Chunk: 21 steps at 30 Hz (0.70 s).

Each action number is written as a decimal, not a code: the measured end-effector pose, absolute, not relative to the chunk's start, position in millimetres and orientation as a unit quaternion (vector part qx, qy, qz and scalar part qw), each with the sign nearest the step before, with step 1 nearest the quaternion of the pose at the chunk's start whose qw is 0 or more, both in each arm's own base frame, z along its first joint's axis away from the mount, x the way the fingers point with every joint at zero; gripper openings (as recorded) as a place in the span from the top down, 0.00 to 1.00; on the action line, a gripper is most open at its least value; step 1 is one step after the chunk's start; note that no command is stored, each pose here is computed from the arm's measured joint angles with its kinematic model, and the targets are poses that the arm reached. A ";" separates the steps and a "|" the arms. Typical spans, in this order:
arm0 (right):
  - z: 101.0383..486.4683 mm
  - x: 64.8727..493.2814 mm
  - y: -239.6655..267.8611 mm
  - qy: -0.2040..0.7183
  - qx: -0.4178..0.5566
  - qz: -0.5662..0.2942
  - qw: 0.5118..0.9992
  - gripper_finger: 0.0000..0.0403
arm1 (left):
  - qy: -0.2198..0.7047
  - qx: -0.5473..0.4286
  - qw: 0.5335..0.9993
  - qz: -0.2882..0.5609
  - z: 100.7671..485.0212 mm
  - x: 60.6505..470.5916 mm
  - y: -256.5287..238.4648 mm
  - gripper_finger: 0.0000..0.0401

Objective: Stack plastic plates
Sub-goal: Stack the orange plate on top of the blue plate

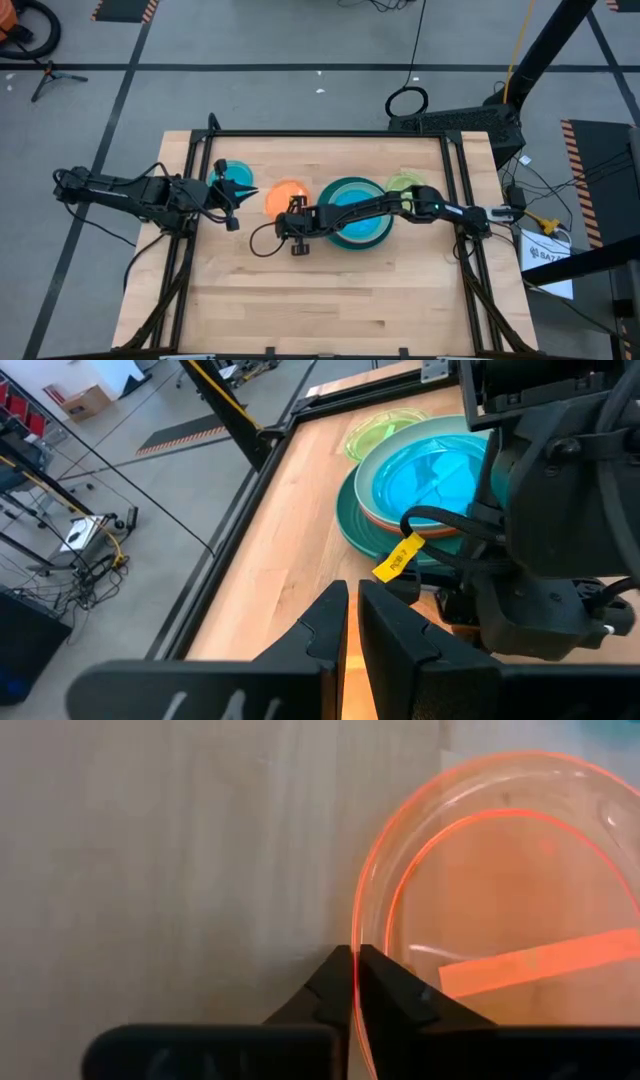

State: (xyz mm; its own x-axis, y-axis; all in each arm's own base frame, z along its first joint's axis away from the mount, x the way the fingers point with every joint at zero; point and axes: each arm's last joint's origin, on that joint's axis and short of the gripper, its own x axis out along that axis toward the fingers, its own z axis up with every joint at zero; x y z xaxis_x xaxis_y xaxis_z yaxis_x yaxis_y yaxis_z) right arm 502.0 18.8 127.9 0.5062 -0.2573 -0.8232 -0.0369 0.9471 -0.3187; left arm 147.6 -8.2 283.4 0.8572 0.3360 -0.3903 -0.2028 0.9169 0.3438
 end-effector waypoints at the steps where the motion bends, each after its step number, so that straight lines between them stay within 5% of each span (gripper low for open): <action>1: 127.8 501.9 18.5 0.493 -0.150 -0.065 0.855 0.98 | 0.227 0.147 0.952 0.141 283.4 147.6 -8.2 0.91; 21: 165.8 499.4 26.4 0.453 -0.208 -0.076 0.863 1.00 | 0.225 0.147 0.953 0.142 283.7 147.7 -8.2 0.91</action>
State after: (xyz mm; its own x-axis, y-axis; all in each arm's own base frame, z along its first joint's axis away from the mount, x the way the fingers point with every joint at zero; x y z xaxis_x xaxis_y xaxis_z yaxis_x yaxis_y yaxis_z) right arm 499.4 26.4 165.8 0.5774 -0.3203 -0.7510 -0.0570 0.9018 -0.4284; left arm 147.7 -8.2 283.7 0.8583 0.3358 -0.3881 -0.2034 0.9168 0.3435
